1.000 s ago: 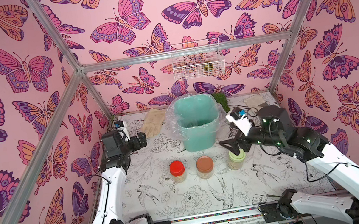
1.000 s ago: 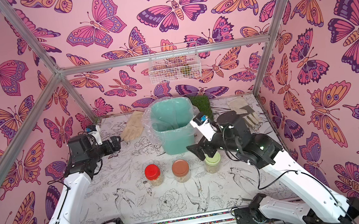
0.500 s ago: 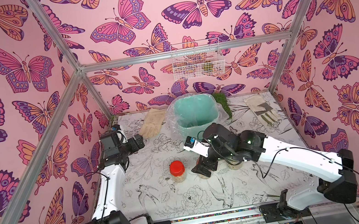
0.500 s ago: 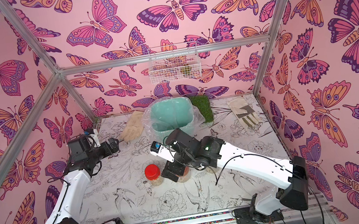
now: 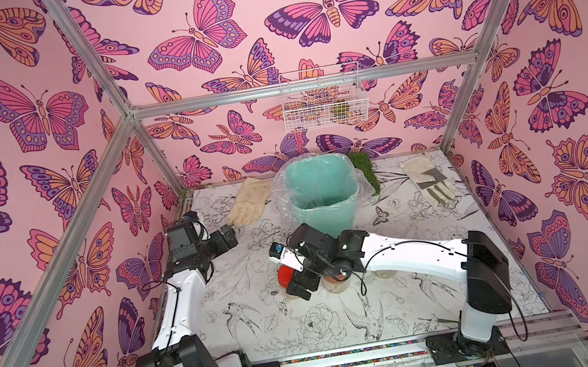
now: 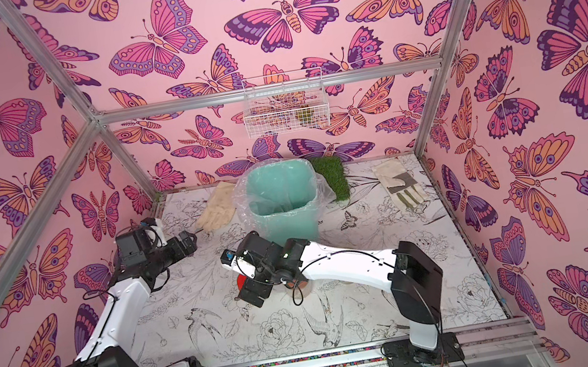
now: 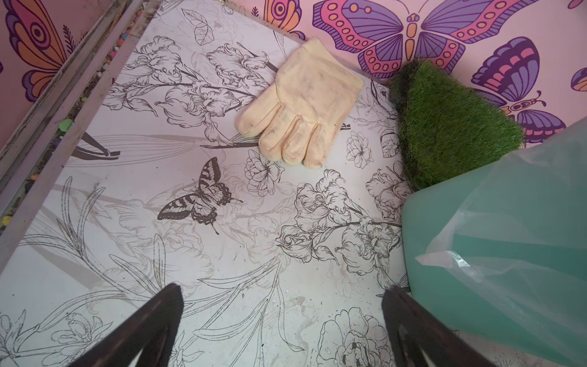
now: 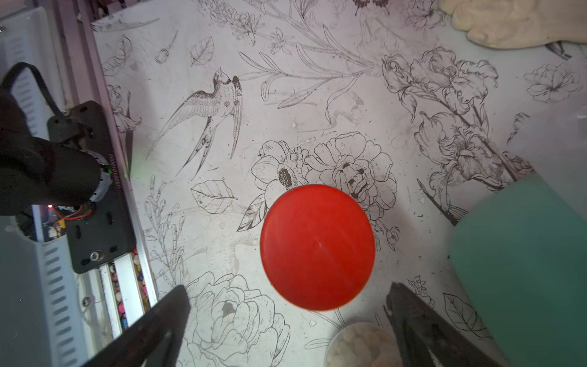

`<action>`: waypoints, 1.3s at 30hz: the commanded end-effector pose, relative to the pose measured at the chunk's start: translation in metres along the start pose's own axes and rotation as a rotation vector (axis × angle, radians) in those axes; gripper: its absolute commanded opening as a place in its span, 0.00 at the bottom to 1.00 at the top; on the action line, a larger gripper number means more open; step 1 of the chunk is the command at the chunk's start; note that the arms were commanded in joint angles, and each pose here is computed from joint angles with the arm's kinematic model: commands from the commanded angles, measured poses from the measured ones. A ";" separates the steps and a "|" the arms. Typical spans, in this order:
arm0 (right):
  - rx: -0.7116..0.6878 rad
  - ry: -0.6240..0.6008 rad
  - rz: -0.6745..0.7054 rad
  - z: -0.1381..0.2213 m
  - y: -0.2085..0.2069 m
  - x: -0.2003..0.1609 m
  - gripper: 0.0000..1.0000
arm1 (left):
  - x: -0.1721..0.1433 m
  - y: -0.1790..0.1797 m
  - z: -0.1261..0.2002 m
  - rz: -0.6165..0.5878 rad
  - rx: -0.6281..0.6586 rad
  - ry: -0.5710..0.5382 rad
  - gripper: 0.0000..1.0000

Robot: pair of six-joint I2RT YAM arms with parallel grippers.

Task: Empty moldy peanuts from jars
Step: Pick up the jar from the center of the board.

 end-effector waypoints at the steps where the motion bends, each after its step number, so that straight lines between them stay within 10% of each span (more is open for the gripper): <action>1: -0.062 -0.052 -0.009 0.003 -0.002 0.018 0.99 | -0.004 0.004 -0.003 0.007 -0.002 0.005 1.00; 10: -0.088 0.015 -0.014 -0.022 -0.005 0.010 1.00 | -0.007 0.006 -0.004 -0.009 0.001 0.007 1.00; 29: -0.049 0.025 -0.050 -0.029 -0.002 0.006 0.61 | -0.009 0.005 -0.005 -0.012 -0.023 0.014 1.00; 35: -0.048 -0.010 -0.049 -0.022 -0.002 0.012 0.40 | -0.009 0.004 -0.005 -0.016 -0.040 0.018 1.00; 39: -0.057 -0.081 -0.043 -0.005 -0.003 0.021 0.00 | -0.007 -0.006 0.000 -0.033 -0.136 0.024 1.00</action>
Point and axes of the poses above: each gripper's point midway between its finger pads, its own z axis back along the fingers, its own y axis along the line the jaws close on, x = y × z, the point moved 9 cm from there along z, back along the fingers, and after that the axes turned 6 degrees about z, right-handed, at the moved point
